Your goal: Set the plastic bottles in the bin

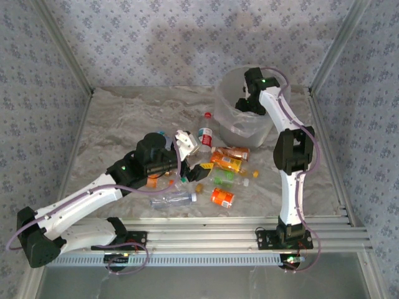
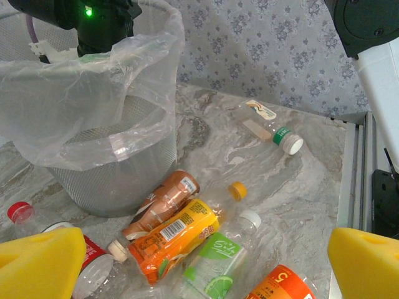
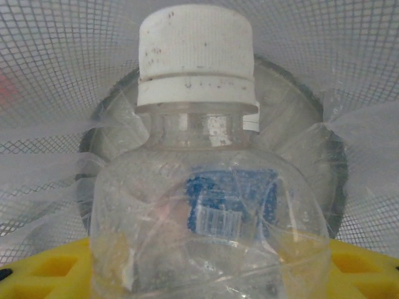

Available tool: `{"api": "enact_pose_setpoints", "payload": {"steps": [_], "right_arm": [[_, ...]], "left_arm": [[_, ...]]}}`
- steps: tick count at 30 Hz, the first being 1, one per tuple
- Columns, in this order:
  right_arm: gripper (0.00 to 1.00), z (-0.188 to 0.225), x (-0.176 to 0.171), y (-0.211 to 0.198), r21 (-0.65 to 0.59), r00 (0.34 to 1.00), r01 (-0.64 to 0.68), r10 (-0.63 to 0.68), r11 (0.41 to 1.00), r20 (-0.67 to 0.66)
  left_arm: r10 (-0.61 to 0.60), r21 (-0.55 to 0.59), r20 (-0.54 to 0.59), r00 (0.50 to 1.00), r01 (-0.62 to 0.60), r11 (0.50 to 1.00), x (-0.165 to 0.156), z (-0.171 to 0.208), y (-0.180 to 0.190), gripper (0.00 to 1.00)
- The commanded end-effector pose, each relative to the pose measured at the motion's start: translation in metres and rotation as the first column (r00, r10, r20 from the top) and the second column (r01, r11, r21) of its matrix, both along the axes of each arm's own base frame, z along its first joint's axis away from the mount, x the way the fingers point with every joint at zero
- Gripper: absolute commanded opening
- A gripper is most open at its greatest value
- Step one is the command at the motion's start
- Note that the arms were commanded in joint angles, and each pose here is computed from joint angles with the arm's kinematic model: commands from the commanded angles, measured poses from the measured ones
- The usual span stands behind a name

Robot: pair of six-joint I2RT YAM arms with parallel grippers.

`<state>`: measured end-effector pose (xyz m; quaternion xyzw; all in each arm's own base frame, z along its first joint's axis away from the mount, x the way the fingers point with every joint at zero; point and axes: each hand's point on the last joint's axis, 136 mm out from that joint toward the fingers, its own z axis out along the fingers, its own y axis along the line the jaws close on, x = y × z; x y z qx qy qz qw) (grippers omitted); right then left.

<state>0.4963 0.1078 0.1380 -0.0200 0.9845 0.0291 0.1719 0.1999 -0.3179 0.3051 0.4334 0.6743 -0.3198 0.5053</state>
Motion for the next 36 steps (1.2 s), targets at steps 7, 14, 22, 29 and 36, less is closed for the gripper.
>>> {"api": "enact_pose_setpoints", "payload": {"steps": [7,14,22,29,36], "right_arm": [[0.65,-0.011,-0.002,0.015,0.065,0.999,-0.01,0.013,0.998,-0.037],[0.7,-0.006,-0.002,0.022,0.107,1.0,-0.021,0.023,0.994,-0.02],[0.79,-0.002,-0.004,0.022,0.106,0.999,-0.021,0.024,0.994,-0.023],[0.79,0.011,-0.005,0.022,0.112,1.0,-0.022,0.022,0.993,0.003],[0.78,0.05,-0.008,0.028,0.17,0.996,-0.046,0.031,0.984,0.088]], "left_arm": [[0.004,-0.012,0.047,0.999,-0.003,1.0,0.001,0.017,0.0,1.0],[0.003,-0.014,0.049,0.999,-0.003,1.0,0.0,0.018,0.0,1.0],[0.002,-0.02,0.053,0.999,-0.001,1.0,-0.001,0.021,0.001,1.0],[0.003,-0.021,0.056,0.998,-0.002,1.0,-0.002,0.022,0.002,1.0],[0.009,-0.036,0.048,0.999,-0.008,0.999,-0.001,0.024,0.002,1.0]]}}
